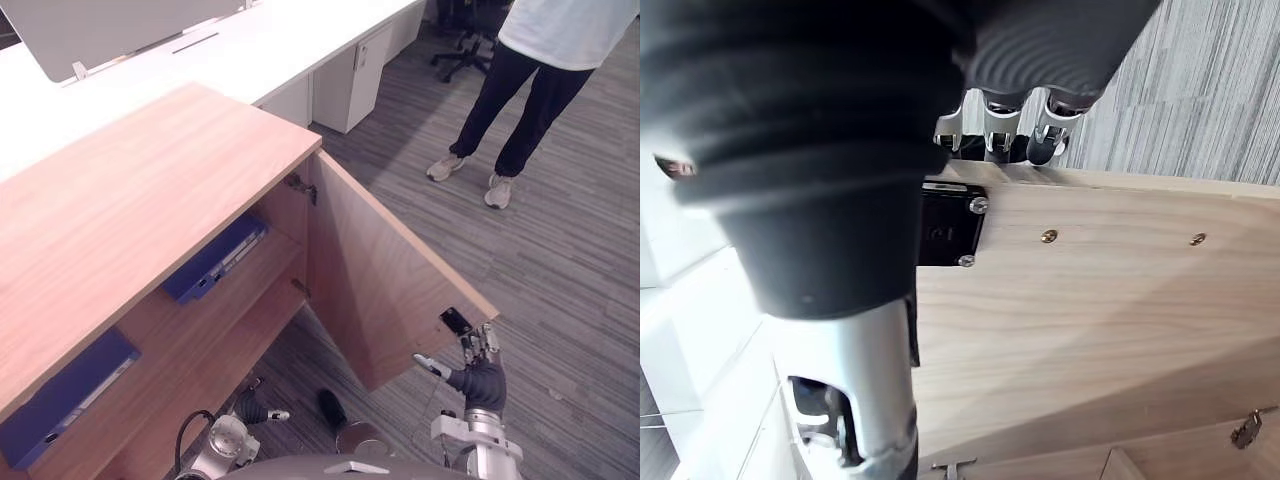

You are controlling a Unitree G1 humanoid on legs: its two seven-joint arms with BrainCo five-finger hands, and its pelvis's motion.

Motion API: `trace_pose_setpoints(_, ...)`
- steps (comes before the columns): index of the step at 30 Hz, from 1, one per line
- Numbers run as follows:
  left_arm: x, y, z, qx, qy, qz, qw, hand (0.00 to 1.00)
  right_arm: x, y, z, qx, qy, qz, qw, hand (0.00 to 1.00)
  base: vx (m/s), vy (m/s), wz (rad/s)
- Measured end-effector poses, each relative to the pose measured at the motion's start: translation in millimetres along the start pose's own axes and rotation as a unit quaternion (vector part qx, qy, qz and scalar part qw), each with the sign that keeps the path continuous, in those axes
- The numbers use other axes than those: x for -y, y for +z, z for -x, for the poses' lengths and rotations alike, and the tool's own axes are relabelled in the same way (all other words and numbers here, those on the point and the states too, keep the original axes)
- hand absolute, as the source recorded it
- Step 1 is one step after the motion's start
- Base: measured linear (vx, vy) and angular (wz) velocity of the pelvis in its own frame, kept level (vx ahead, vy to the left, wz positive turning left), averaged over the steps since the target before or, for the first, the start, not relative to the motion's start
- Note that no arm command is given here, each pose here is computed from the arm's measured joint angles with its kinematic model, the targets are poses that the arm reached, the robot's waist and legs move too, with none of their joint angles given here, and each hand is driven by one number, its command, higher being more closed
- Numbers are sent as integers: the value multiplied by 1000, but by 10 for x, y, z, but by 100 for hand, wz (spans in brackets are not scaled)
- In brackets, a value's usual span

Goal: Walk over to the cabinet, pick up the folder, carry it to the office cabinet, place the folder inside the office cabinet, then close the office cabinet door

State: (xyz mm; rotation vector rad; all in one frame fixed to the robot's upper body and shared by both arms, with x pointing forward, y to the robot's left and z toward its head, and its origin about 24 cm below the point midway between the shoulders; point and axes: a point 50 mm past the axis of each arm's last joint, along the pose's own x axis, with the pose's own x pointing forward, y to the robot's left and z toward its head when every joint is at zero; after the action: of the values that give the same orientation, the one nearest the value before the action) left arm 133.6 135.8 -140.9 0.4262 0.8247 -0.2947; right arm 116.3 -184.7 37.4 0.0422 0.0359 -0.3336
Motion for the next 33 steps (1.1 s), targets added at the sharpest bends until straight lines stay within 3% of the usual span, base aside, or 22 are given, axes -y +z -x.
trace_pose_setpoints(9, -128, -489, 175, -71, -7, -64, 995, 0, -121, 136, 17, 27, 56, -14, 998, 0, -25, -15, 3)
trace_pose_setpoints(33, -224, -360, 91, -56, -4, -61, 997, 0, -547, -8, -152, 13, 189, -113, 975, 0, -3, -18, 14)
